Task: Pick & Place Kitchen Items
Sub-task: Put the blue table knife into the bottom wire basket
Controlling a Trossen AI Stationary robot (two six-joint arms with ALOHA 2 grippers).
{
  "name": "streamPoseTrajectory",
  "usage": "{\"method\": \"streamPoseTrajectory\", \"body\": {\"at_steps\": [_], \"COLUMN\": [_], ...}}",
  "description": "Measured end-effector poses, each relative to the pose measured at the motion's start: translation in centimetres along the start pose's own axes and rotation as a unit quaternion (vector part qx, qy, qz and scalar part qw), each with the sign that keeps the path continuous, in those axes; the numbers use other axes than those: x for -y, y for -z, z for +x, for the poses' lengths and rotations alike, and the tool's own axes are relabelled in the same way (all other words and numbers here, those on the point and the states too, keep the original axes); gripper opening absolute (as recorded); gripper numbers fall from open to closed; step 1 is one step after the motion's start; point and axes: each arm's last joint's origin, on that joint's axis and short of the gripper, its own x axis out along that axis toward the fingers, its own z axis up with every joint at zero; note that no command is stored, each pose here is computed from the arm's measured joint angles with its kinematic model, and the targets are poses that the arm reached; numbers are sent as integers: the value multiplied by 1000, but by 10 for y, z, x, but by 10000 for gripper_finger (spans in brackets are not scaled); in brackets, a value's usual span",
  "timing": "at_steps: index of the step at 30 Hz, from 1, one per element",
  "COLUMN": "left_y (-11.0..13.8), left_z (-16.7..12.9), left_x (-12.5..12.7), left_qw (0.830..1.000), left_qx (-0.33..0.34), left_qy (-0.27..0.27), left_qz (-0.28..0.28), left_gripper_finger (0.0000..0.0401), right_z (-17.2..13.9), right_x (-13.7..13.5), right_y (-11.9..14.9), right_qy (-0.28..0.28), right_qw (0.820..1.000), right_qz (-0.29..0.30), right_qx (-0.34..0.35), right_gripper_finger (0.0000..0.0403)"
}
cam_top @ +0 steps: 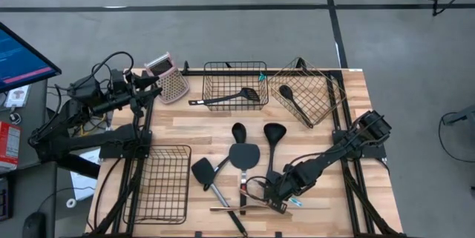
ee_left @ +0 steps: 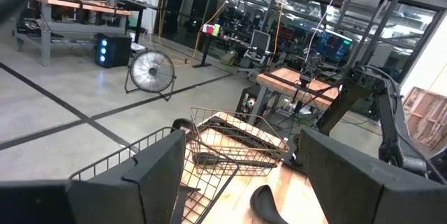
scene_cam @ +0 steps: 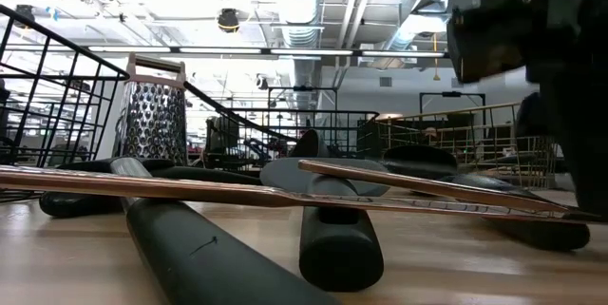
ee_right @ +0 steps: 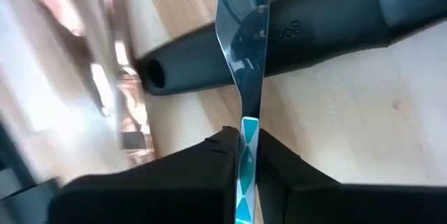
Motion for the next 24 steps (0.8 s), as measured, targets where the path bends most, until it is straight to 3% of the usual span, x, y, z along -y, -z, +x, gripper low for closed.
{"method": "streamPoseTrajectory", "body": {"at_steps": [4,12,18,24], "left_y": [0,0,-3,-6], "left_z": [0,0,2,15], "left_x": [0,0,3,8], "left_qw": [1000,1000,999,997], "left_qx": [0,1,7,5], "left_qy": [0,1,36,78], "left_qz": [0,0,-5,-9], "left_gripper_finger": [263,263,263,263], "right_z": [-25,-86,-128,-156], "right_x": [-1,10,27,41], "right_y": [-1,-6,-24,-51], "right_qy": [-16,-30,-34,-49], "right_qw": [1000,991,966,935], "right_qz": [5,49,72,55], "right_qx": [17,119,247,346], "right_gripper_finger": [19,19,19,19]}}
